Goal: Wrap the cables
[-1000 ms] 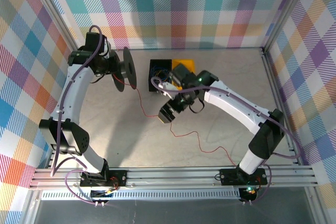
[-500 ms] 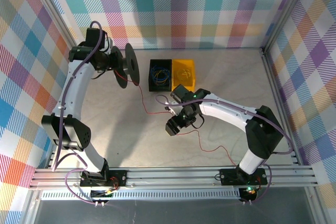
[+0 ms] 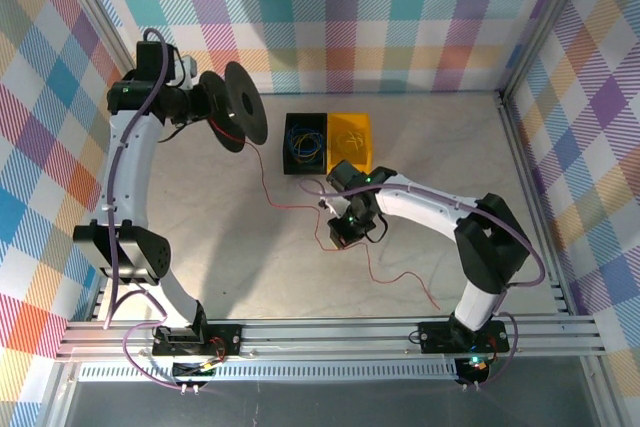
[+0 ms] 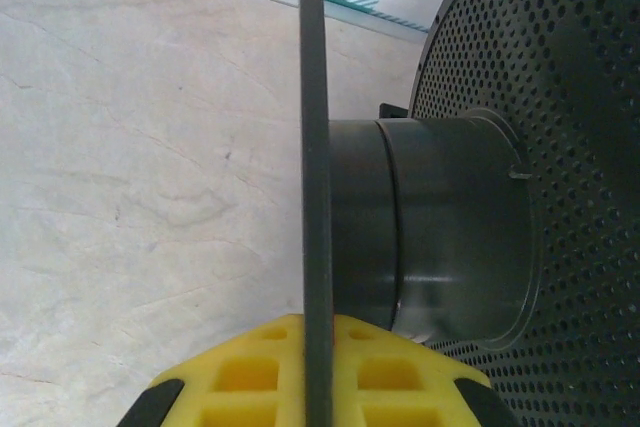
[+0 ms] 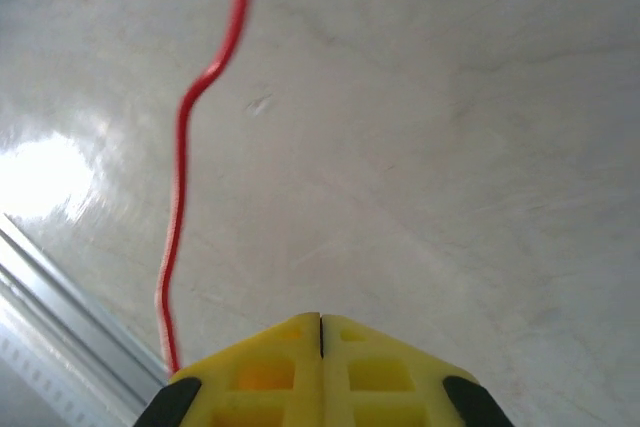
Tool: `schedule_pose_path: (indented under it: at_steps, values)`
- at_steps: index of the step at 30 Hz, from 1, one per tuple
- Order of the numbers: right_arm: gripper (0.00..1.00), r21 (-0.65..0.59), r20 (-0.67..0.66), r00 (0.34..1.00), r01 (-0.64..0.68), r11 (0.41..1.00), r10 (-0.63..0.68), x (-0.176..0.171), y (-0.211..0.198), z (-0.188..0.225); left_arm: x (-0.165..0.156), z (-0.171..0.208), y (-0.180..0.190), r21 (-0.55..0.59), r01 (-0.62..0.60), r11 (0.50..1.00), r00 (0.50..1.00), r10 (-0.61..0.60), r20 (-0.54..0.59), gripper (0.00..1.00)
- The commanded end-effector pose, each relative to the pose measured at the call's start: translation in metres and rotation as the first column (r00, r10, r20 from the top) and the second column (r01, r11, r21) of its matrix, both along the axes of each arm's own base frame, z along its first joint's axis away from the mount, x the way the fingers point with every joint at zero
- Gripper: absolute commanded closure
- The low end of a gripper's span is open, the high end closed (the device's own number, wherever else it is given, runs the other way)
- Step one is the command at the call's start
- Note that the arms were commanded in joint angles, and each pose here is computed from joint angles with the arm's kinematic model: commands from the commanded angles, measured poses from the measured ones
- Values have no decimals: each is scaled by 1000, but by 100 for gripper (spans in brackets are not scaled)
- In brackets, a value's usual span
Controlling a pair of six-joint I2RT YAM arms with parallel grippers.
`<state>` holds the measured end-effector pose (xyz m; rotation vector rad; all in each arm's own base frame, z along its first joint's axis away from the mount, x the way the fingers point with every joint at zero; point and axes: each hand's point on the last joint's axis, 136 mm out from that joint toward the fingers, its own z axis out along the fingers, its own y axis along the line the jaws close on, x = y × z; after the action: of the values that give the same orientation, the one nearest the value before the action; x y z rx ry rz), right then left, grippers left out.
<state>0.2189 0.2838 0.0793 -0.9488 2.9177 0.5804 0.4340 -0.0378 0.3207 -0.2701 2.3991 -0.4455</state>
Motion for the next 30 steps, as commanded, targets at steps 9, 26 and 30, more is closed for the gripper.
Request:
schedule_pose_path:
  at_steps: [9,26,30]
  values:
    - [100,-4,6,993,119,993,-119,93,-13,15,-38,83,-5,-218,83,972,973,-31,230,100]
    - [19,365,219,974,-142,920,63,53,-17,127,-41,65,0,-210,56,976,979,-13,201,100]
    - [17,400,222,964,-229,887,149,21,-21,122,-39,66,-1,-212,60,975,979,-15,204,100]
